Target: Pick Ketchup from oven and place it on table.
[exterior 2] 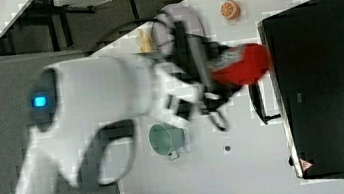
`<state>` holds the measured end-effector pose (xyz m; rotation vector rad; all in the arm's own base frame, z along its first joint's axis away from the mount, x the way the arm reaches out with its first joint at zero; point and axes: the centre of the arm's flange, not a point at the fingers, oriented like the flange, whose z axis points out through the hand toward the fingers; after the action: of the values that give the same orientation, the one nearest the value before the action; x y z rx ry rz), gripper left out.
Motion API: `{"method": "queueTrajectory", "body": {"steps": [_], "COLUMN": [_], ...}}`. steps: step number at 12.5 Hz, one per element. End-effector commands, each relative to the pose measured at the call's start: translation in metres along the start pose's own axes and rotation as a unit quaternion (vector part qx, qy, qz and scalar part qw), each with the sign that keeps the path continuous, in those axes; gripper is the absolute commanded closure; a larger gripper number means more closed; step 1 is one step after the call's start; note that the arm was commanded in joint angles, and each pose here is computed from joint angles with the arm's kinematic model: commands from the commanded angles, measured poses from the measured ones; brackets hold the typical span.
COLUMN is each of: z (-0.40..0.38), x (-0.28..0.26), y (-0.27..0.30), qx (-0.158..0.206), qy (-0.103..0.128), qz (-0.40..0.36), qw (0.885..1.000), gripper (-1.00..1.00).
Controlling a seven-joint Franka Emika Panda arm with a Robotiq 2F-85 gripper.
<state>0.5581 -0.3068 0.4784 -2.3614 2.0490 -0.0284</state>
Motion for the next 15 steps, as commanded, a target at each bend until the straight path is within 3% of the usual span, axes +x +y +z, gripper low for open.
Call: {"method": "queueTrajectory", "body": {"steps": [1, 6, 12, 15], "z": [-0.069, -0.064, -0.001, 0.054], "x": [-0.104, -0.206, -0.282, -0.304], "y": [-0.047, -0.073, -0.077, -0.069], "qx": [0.052, 0.018, -0.046, -0.054], "qy": [-0.006, -0.046, -0.04, -0.038], "qz": [-0.103, -0.192, -0.261, -0.278], "qw": [0.993, 0.98, 0.963, 0.958], "gripper": [-0.27, -0.27, -0.27, -0.27]}}
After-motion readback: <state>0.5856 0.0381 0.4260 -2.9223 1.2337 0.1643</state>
